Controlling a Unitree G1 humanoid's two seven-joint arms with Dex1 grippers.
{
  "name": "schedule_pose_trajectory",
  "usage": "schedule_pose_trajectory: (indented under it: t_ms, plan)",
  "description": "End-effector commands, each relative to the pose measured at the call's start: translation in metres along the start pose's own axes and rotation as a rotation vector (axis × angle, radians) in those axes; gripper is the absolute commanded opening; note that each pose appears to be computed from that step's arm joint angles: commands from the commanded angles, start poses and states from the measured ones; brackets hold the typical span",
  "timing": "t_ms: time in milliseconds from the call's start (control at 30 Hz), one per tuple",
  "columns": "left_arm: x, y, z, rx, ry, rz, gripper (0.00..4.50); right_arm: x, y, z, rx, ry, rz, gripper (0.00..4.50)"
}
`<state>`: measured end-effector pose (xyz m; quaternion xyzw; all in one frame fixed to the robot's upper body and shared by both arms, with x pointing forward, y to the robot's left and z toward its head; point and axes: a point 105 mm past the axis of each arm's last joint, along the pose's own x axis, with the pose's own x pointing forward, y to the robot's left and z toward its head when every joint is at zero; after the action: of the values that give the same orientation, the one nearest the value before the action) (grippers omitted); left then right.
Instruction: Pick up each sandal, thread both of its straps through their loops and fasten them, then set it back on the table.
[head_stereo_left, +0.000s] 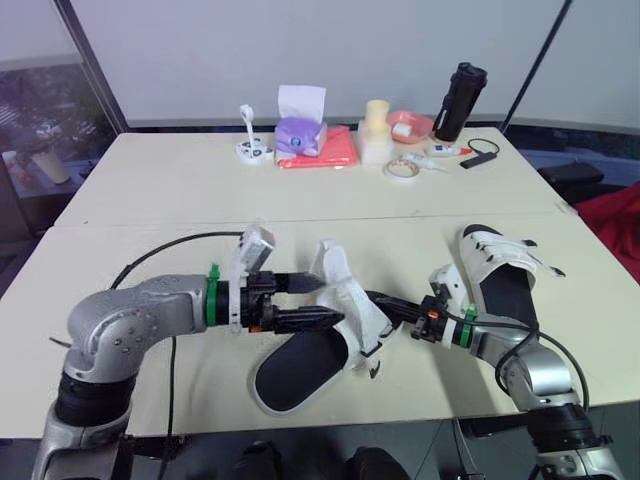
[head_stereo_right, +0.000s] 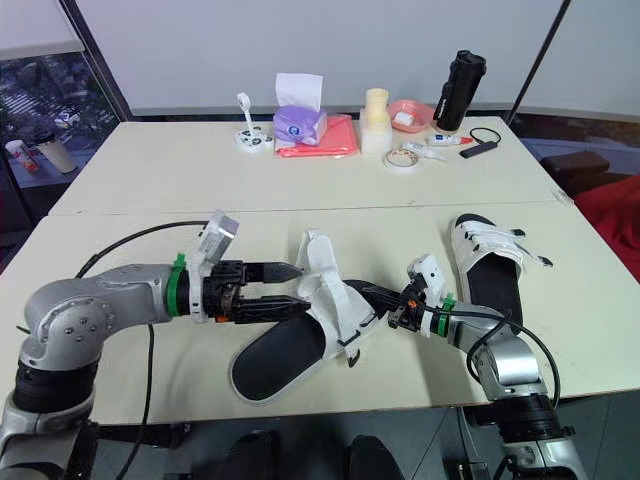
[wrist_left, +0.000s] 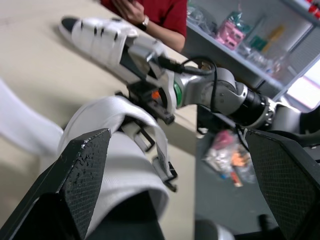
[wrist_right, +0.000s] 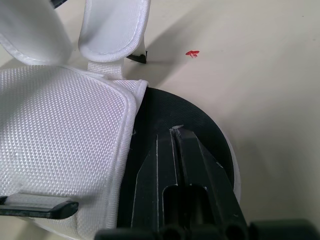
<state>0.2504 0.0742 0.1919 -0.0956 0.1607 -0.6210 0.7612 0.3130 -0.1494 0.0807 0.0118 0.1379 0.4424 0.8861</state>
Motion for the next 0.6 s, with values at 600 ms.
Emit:
schedule_pose_trajectory:
  t_ms: [600]
  plan:
    - [0.026,0.024,-0.047,-0.112,0.084,0.018,4.44,-0.014,-0.001,-0.014,0.109,0.054,-0.033,0.00]
